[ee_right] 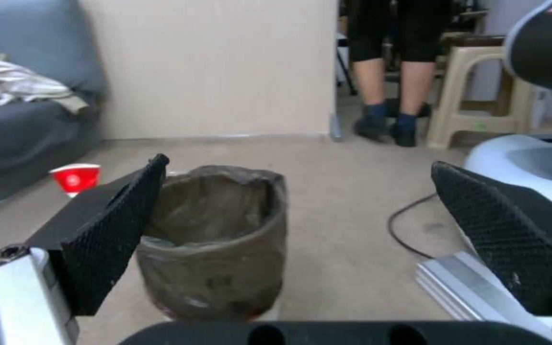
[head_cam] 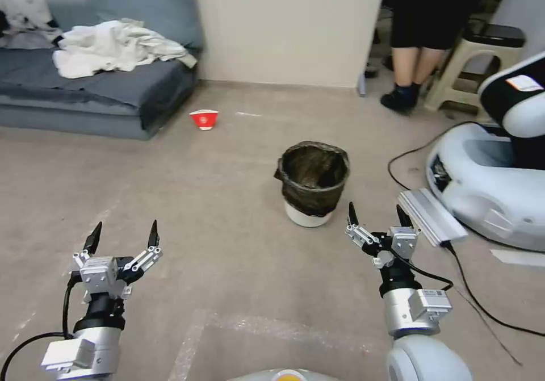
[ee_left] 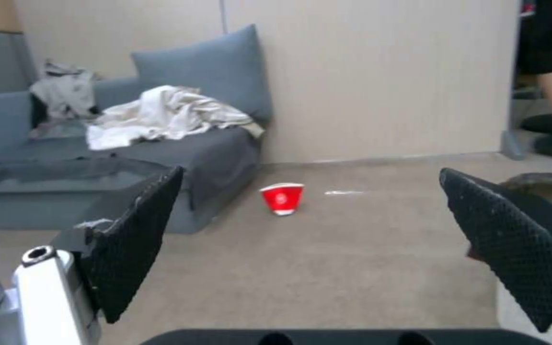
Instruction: Pick up the trash can from the floor.
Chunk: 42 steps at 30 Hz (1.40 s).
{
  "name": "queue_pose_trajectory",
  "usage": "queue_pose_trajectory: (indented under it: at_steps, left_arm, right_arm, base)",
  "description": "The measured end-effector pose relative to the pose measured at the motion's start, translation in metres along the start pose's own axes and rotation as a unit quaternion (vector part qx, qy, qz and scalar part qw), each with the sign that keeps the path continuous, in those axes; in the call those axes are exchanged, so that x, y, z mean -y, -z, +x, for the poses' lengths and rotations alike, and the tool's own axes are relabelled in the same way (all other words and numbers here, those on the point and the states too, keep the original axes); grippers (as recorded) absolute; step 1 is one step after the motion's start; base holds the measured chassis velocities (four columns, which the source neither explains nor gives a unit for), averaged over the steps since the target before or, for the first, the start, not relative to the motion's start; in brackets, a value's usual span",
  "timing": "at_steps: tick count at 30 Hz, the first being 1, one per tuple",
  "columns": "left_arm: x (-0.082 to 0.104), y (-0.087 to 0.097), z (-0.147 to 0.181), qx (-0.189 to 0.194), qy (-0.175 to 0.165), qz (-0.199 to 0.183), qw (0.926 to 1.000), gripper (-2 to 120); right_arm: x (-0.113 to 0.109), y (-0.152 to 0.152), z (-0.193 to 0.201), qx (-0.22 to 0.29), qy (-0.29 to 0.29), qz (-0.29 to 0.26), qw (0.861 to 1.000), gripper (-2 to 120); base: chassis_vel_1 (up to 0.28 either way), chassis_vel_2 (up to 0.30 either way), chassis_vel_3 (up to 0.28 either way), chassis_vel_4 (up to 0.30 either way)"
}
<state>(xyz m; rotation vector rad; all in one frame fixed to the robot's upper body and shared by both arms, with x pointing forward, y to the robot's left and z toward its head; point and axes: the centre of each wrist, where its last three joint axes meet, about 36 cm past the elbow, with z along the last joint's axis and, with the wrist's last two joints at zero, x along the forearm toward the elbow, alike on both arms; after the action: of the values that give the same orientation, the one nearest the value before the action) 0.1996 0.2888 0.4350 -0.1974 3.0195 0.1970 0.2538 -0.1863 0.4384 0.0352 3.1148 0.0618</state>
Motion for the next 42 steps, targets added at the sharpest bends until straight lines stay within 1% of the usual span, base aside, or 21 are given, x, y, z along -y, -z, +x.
queue_pose_trajectory:
  at_steps: [18, 26, 28, 42]
  left_arm:
    - [0.000, -0.001, 0.000, 0.001, 0.002, 0.004, 1.0000, 100]
    - [-0.006, 0.001, -0.003, 0.006, 0.005, 0.001, 1.0000, 100]
    - [-0.006, 0.001, -0.003, 0.006, 0.005, 0.001, 1.0000, 100]
    - [-0.005, 0.003, -0.009, 0.003, 0.002, 0.005, 1.0000, 100]
  right_arm:
    - [0.000, 0.000, 0.001, -0.001, -0.002, 0.000, 1.000, 100]
    - [0.025, 0.002, 0.001, -0.003, -0.001, 0.022, 1.000, 100]
    - [0.026, 0.002, 0.001, -0.003, -0.001, 0.022, 1.000, 100]
    - [0.020, 0.003, 0.002, 0.000, 0.004, 0.009, 1.000, 100]
  base:
    - [-0.085, -0.084, -0.081, -0.087]
    - [-0.006, -0.007, -0.007, -0.010]
    - [0.000, 0.000, 0.000, 0.000]
    - [-0.005, 0.002, 0.003, -0.003]
